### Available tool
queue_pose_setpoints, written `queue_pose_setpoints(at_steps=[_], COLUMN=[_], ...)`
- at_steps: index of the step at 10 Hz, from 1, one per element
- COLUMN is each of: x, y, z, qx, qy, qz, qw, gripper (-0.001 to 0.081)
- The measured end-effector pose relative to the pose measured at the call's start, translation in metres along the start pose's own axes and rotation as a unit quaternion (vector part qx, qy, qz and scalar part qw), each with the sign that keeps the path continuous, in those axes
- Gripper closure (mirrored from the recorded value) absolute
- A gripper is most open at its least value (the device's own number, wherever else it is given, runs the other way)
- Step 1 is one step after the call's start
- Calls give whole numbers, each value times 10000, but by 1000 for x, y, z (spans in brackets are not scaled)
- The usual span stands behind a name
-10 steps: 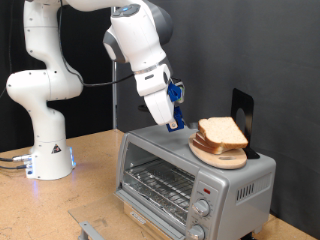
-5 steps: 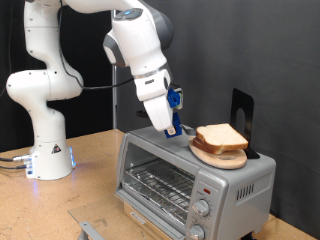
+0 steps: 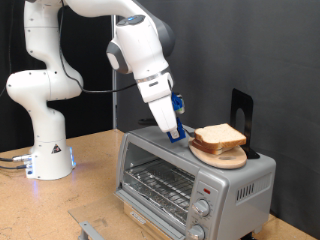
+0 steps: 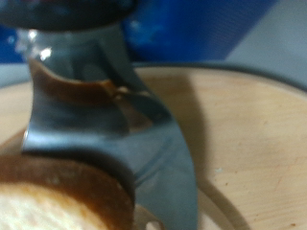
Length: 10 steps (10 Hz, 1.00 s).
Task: Make a piece of toast with the oven
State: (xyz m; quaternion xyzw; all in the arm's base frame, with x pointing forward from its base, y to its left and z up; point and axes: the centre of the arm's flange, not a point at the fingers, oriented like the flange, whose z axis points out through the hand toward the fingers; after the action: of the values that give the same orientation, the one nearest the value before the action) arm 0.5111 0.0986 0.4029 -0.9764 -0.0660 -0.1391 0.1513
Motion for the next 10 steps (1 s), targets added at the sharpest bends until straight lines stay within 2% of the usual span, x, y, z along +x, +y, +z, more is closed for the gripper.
queue_pose_setpoints(at_steps=[2, 4, 10], x=[-1, 0, -1], y=[-6, -10, -11], z=[3, 4, 4], qx=[-124, -185, -205], qy=[290, 451, 479], qz=[-240, -306, -445], qw=[9992, 9983, 9977], gripper=[542, 542, 542])
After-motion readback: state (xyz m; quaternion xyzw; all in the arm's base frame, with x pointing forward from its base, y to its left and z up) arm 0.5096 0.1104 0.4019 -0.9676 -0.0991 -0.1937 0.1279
